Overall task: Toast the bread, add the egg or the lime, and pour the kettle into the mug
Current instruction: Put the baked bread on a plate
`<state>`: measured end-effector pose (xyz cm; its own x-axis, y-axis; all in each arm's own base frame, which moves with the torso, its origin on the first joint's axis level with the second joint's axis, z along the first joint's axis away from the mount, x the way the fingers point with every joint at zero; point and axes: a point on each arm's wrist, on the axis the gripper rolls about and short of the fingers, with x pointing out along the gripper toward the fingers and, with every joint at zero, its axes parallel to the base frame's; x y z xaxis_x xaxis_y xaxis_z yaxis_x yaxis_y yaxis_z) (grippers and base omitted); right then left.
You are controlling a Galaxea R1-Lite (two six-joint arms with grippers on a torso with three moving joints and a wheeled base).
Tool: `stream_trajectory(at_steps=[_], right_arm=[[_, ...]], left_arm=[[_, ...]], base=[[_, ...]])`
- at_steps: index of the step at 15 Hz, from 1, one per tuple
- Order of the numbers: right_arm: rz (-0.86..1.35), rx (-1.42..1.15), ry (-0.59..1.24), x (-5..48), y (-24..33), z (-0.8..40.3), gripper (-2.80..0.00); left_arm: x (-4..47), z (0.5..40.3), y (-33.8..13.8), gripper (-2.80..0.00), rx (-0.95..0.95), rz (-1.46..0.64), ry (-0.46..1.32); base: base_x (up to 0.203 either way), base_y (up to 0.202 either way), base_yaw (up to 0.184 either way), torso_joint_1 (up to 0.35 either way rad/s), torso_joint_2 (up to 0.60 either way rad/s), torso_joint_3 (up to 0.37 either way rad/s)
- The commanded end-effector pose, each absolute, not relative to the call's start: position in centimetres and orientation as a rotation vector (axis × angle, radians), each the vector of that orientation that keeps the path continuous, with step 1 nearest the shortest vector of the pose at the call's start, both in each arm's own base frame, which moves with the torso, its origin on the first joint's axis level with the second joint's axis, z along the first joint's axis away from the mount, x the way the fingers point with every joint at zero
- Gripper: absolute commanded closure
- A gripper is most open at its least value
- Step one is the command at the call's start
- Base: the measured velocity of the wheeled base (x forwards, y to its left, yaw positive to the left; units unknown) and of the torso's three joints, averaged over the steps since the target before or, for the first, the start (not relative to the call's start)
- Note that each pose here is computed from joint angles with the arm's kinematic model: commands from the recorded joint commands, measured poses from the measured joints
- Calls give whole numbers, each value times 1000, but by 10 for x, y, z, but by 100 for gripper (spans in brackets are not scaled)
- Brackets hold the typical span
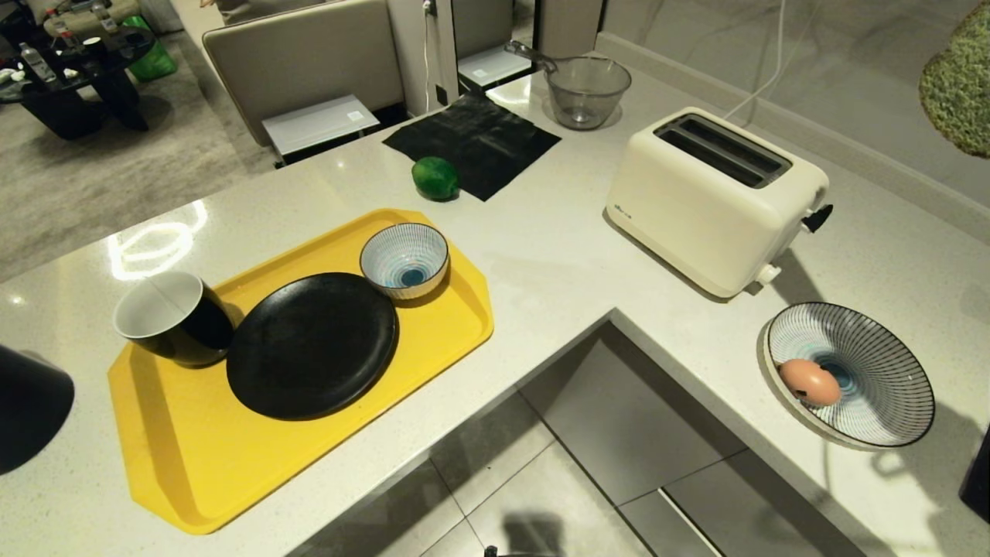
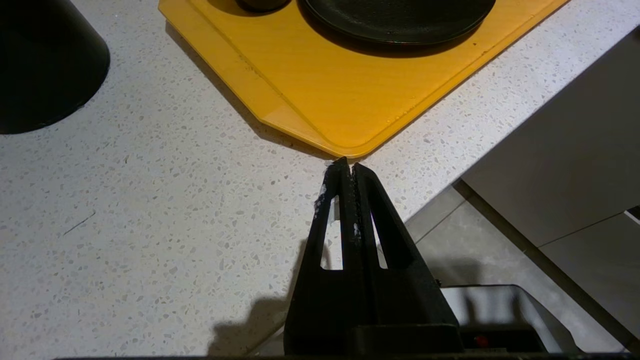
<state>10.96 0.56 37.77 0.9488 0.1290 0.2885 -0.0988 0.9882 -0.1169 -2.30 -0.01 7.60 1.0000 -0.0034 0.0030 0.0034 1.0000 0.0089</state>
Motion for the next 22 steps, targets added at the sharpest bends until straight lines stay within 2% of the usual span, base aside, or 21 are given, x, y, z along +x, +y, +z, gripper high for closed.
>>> stream_trajectory(at_steps=[1, 10, 22], right_arm=[[127, -105, -276, 99, 6, 374, 0], [161, -71, -196, 85, 6, 338, 0], [164, -48, -152, 100, 6, 335, 0]], left_arm=[[-23, 76, 0, 0, 9, -3, -2], [-23, 76, 0, 0, 9, -3, -2], [-23, 76, 0, 0, 9, -3, -3]], base=[[0, 0, 0, 0, 0, 0], [0, 0, 0, 0, 0, 0], [0, 0, 0, 0, 0, 0]])
